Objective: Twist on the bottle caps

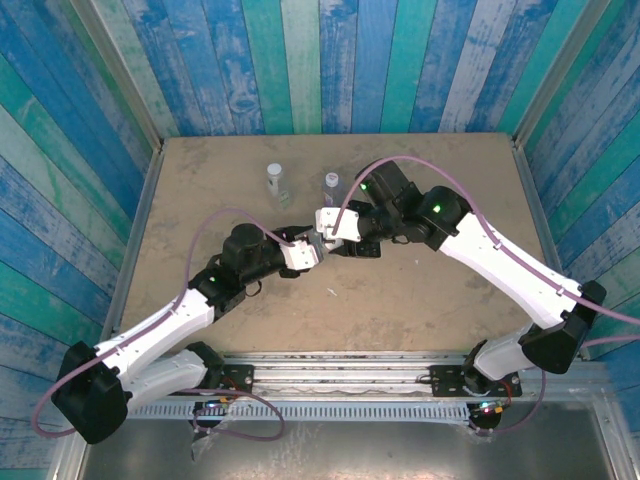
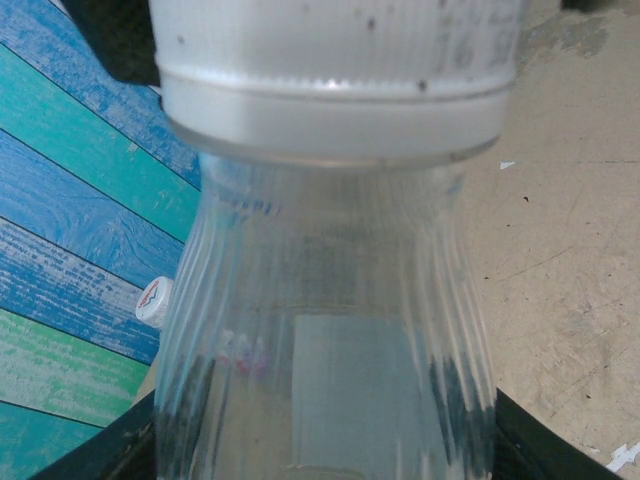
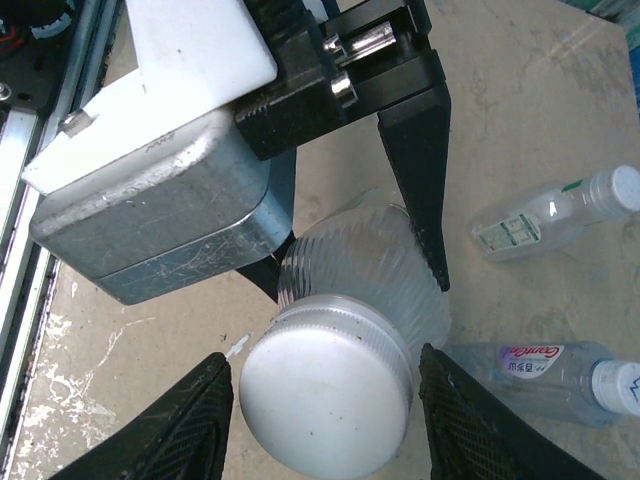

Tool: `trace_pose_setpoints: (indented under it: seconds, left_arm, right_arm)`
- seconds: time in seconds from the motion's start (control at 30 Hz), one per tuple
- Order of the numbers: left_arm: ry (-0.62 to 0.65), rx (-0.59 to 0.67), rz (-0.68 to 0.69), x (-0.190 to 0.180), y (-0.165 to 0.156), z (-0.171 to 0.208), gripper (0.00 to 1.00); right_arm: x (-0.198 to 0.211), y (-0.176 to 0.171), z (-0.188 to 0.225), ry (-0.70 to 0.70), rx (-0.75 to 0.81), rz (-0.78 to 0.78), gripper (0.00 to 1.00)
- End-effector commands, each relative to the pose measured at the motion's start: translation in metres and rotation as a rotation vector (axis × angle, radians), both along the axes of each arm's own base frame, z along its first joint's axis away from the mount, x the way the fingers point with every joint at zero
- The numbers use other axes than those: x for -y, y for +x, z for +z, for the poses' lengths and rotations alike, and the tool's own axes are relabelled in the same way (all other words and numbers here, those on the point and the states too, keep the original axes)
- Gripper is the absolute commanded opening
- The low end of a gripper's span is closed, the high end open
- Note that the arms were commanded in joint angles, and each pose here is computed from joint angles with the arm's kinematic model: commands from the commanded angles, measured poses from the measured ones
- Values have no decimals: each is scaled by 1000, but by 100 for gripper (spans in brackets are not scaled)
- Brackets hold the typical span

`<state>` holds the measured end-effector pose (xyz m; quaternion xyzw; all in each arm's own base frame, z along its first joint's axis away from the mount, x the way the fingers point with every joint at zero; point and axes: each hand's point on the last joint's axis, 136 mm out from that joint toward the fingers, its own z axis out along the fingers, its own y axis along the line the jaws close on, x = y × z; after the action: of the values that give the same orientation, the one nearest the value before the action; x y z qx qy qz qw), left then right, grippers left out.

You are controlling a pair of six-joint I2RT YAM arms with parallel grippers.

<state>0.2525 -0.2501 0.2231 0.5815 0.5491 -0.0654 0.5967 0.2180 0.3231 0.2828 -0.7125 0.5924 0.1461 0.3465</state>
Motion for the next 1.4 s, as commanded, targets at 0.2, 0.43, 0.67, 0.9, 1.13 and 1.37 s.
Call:
trace_pose_setpoints:
  seconds: [0.2,0.43,0.67,0.9,1.13,1.37]
  left_arm:
    - [-67,16,-13,5,0,24,57]
    - [-74,11,-16,6,-1,24,57]
    - [-70,8,-10,5,0,24,57]
    - [-109,31,15,8,8,34,55]
    - [-98,60,36,13,23,37,56]
    - [-90,64,29,17,26,36,55]
  right_arm:
    - [-4,-1,0,-6,-3,14,48]
    - [-4,0,-2,-12,0,11,47]
    - [-3,1,-1,-5,-15,-14,37]
    - [-4,17,5,57,-95,-222,26]
    - [1,27,8,157,-278,-517,15]
    - [13,31,5,254,-500,-786,4]
